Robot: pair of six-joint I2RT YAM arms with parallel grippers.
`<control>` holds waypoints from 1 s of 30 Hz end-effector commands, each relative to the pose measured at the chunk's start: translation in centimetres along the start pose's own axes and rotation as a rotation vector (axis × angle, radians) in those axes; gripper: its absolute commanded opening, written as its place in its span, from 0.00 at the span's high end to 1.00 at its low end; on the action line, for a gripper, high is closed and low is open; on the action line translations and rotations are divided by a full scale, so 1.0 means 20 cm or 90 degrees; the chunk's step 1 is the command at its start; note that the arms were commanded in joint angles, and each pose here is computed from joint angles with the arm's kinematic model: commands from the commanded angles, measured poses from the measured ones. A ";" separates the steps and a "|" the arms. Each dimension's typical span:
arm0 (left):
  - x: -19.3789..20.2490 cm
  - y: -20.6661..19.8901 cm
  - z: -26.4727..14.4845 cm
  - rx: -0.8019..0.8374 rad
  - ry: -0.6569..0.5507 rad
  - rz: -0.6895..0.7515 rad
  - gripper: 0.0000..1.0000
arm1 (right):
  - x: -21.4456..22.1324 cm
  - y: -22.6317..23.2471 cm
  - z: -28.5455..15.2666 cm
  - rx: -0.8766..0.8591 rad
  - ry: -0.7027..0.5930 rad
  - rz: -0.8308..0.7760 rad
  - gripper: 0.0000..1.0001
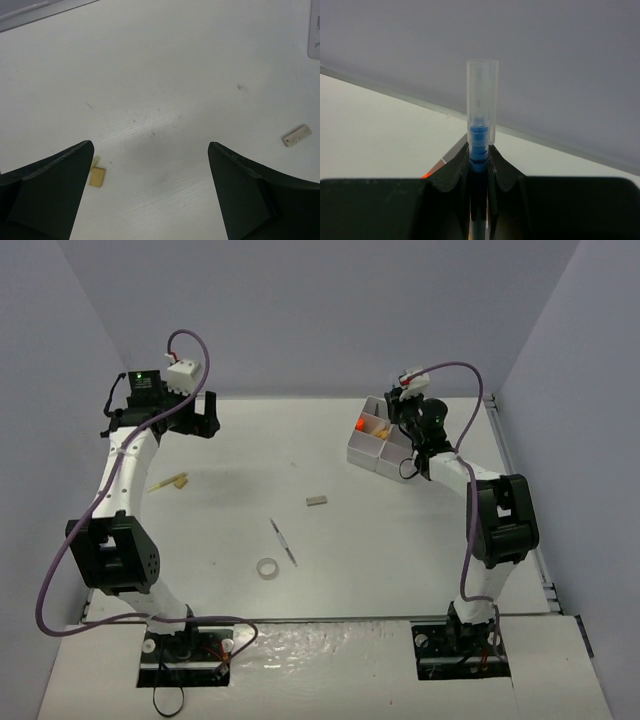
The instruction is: Sort the stationery into containers
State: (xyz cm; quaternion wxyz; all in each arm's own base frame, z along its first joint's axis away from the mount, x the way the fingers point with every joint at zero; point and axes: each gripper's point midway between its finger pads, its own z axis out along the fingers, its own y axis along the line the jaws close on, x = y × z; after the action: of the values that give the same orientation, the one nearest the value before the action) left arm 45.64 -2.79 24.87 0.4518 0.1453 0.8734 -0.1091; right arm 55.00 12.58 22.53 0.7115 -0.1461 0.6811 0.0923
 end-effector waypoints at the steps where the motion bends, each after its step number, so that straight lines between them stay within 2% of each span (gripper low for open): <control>1: -0.11 0.18 -0.20 -0.074 -0.077 0.007 0.03 | -0.18 -0.07 -0.03 -0.007 -0.113 -0.026 1.00; 7: -0.03 0.32 -0.24 -0.100 -0.077 -0.034 0.03 | -0.03 -0.09 -0.05 0.017 -0.096 -0.022 1.00; 20: 0.04 0.36 -0.27 -0.113 -0.056 -0.029 0.03 | 0.16 -0.14 -0.09 0.064 -0.066 -0.023 1.00; 22: 0.03 0.37 -0.28 -0.113 -0.060 -0.029 0.03 | 0.16 -0.14 -0.10 0.066 -0.060 -0.031 0.97; 24: 0.02 0.37 -0.29 -0.115 -0.063 -0.028 0.03 | 0.16 -0.14 -0.10 0.065 -0.060 -0.031 0.83; 25: 0.01 0.37 -0.29 -0.115 -0.065 -0.028 0.03 | 0.15 -0.14 -0.11 0.065 -0.061 -0.031 0.80; 28: 0.00 0.37 -0.29 -0.113 -0.070 -0.030 0.03 | 0.14 -0.15 -0.10 0.068 -0.065 -0.033 0.83; 29: 0.00 0.37 -0.30 -0.112 -0.070 -0.029 0.03 | 0.14 -0.15 -0.09 0.069 -0.061 -0.032 0.80; 30: 0.00 0.37 -0.30 -0.111 -0.070 -0.029 0.03 | 0.13 -0.16 -0.09 0.069 -0.060 -0.032 0.72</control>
State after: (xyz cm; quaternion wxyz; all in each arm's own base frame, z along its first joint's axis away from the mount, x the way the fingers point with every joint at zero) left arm 43.33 5.87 21.83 0.4386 0.0604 0.8940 -0.0680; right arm 53.69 9.26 13.97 0.6919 -0.1261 0.7084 0.0600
